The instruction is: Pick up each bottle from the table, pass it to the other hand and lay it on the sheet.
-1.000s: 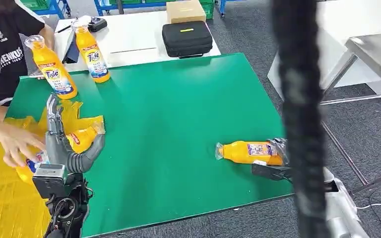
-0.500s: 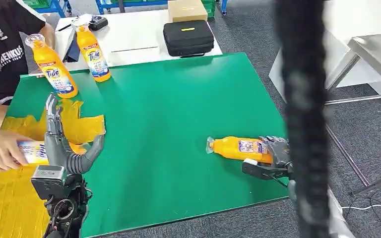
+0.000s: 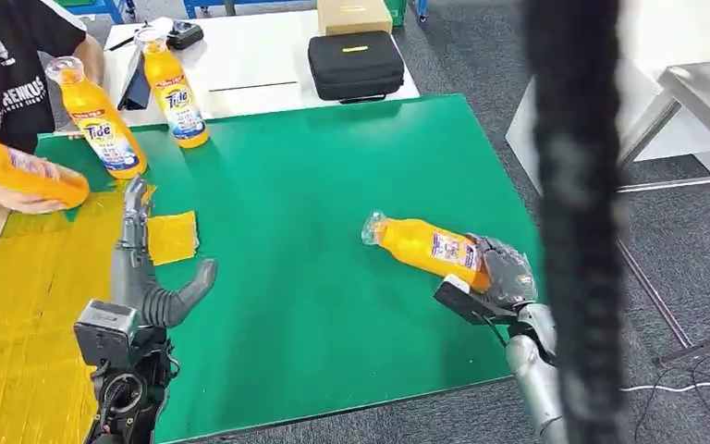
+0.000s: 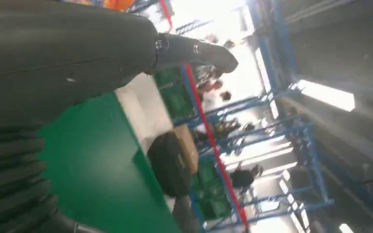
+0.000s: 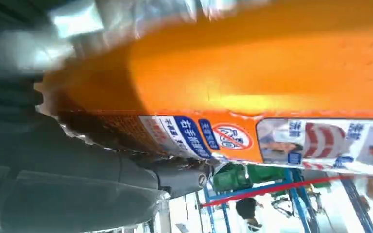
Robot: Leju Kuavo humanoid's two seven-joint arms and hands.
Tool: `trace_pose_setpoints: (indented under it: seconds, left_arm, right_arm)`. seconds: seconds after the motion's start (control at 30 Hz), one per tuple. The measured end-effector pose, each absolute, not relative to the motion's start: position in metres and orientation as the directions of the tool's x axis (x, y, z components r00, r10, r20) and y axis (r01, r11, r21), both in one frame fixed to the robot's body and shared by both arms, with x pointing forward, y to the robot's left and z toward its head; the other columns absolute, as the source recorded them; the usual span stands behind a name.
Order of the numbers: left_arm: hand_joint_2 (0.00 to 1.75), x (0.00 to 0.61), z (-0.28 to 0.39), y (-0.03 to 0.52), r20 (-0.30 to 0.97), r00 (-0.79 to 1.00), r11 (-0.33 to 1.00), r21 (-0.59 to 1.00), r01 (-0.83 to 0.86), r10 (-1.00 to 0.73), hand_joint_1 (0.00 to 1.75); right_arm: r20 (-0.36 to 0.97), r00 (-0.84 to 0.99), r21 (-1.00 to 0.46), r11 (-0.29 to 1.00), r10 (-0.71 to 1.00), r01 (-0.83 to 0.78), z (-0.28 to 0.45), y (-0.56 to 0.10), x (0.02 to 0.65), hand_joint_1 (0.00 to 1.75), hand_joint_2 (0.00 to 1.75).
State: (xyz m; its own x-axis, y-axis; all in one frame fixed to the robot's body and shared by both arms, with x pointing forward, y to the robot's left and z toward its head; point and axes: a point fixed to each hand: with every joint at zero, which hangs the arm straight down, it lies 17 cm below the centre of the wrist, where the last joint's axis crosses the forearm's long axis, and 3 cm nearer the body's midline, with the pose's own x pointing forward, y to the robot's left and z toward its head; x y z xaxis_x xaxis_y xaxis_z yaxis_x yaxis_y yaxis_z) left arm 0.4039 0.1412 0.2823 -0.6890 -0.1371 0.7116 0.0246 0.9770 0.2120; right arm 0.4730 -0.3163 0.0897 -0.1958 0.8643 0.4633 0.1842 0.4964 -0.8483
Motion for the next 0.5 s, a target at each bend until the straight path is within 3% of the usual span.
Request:
trace_pose_setpoints:
  seconds: [0.1, 0.2, 0.4, 0.5]
  left_arm:
    - [1.75, 0.412, 0.273, 0.111, 0.763, -0.642, 0.955, 0.241, 0.173, -0.076, 0.0]
    - [1.75, 0.415, 0.266, 0.077, 0.788, -0.615, 0.915, 0.265, 0.304, -0.024, 0.0]
    - [1.75, 0.413, 0.262, 0.025, 0.83, -0.556, 0.824, 0.282, 0.492, 0.048, 0.0]
    - [1.75, 0.403, 0.256, 0.004, 0.876, -0.456, 0.743, 0.201, 0.638, 0.154, 0.0]
  right_arm:
    - [0.634, -0.286, -0.67, 0.695, 0.719, 0.261, 0.125, -0.301, 0.472, 1.75, 1.75]
    - [0.714, -0.356, -0.525, 0.797, 0.603, 0.297, 0.15, -0.281, 0.471, 1.75, 1.75]
    - [0.771, -0.46, -0.353, 0.897, 0.44, 0.266, 0.189, -0.237, 0.482, 1.75, 1.75]
    - [0.772, -0.51, -0.309, 0.925, 0.379, 0.22, 0.203, -0.213, 0.485, 1.75, 1.75]
